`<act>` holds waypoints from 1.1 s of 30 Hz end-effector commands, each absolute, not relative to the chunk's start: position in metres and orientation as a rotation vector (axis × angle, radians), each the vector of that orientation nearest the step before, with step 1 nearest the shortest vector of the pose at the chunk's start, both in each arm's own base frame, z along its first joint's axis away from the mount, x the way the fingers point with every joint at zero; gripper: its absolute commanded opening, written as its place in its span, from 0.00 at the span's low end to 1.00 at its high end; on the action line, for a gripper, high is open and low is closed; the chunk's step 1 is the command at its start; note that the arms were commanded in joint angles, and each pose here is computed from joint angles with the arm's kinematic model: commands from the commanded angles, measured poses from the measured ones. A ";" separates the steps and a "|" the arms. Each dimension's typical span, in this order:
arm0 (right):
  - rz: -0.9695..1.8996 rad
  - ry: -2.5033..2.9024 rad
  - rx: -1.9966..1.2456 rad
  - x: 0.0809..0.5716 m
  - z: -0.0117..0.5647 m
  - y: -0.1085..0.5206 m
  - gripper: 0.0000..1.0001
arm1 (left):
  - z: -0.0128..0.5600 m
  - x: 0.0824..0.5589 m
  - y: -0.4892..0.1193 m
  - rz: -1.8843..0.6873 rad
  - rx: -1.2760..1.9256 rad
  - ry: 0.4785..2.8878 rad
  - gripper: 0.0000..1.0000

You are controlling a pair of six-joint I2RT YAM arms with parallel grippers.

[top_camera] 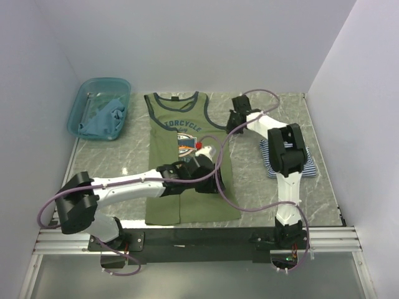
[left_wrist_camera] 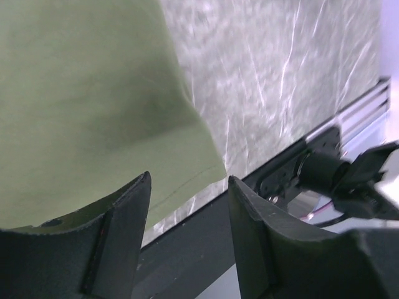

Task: Fold and stack the tank tops

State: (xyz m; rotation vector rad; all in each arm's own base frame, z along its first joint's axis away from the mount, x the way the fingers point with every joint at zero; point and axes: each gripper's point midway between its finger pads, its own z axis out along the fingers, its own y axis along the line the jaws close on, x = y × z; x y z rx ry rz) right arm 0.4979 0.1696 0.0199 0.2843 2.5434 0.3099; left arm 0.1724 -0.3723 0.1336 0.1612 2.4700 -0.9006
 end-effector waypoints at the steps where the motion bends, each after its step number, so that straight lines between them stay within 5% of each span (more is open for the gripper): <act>1: 0.272 2.512 0.441 0.485 0.028 0.126 0.00 | 0.138 0.159 -0.396 -0.934 0.220 2.456 0.57; 14: 0.457 2.485 0.511 0.445 0.042 0.122 0.00 | 0.082 0.069 -0.446 -0.849 0.495 2.562 0.46; 33: 0.495 2.460 0.507 0.452 0.061 0.113 0.00 | 0.030 0.064 -0.460 -0.526 0.505 2.574 0.43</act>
